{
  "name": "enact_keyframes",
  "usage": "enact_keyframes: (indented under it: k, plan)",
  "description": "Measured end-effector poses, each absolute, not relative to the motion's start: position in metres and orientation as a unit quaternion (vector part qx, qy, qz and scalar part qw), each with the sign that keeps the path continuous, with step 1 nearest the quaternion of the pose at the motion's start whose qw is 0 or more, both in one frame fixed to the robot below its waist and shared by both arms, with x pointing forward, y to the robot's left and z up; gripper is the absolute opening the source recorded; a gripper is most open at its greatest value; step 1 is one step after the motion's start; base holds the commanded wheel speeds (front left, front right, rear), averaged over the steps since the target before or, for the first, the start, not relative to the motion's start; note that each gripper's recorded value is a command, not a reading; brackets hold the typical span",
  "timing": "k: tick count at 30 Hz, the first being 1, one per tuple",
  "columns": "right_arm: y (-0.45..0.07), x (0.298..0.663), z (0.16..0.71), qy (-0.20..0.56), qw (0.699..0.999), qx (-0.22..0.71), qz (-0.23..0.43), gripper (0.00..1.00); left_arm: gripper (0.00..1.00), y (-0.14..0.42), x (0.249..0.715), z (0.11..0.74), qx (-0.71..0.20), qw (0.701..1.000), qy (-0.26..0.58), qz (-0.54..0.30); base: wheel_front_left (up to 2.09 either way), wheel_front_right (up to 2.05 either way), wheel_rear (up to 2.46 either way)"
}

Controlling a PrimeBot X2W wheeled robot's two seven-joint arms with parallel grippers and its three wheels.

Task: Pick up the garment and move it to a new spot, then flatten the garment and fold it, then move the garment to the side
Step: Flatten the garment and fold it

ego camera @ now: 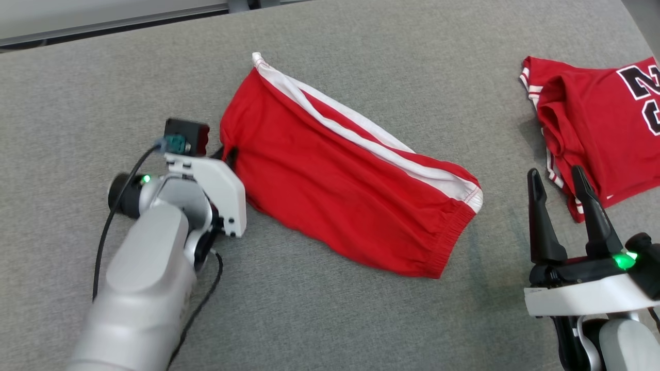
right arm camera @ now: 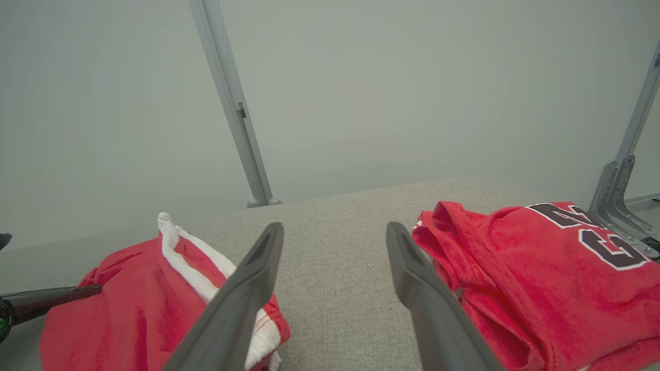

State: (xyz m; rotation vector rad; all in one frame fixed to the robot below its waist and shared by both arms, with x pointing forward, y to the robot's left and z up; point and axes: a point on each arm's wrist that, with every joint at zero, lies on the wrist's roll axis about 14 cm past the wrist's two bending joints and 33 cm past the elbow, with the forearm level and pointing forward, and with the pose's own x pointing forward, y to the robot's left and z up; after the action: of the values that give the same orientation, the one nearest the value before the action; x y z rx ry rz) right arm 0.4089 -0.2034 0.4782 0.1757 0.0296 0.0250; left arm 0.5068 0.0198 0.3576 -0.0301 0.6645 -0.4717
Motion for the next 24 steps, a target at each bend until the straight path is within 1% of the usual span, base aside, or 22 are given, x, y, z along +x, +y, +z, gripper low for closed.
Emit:
enact_keyframes:
  k: [4,9,15,19,20,21,24]
  plan:
    - [-0.2,0.409,0.48,0.013,0.996,0.09,0.019,1.0,0.0,0.034,0.488,0.359,-0.064,0.93,0.303,-0.2,0.0,0.0,0.0]
    - [-0.186,0.409,0.481,0.018,0.995,0.088,0.043,1.0,0.0,0.069,0.454,0.362,-0.115,0.946,0.273,-0.131,0.0,0.0,0.0]
    - [-0.17,0.409,0.488,0.022,0.994,0.084,0.072,1.0,0.0,0.108,0.401,0.37,-0.158,0.95,0.264,-0.053,0.0,0.0,0.0]
    - [-0.161,0.409,0.495,0.02,0.993,0.082,0.088,1.0,0.0,0.124,0.379,0.38,-0.179,0.95,0.254,-0.015,0.0,0.0,0.0]
    - [-0.16,0.41,0.497,0.018,0.992,0.082,0.09,1.0,0.11,0.124,0.377,0.383,-0.181,0.951,0.251,-0.014,0.0,0.0,0.0]
    - [-0.159,0.41,0.499,0.019,0.992,0.08,0.092,1.0,1.0,0.123,0.376,0.386,-0.188,0.95,0.249,-0.015,0.0,0.0,0.0]
    - [-0.16,0.409,0.501,0.02,0.993,0.074,0.093,1.0,1.0,0.127,0.38,0.402,-0.194,0.958,0.21,-0.007,0.0,0.0,0.0]
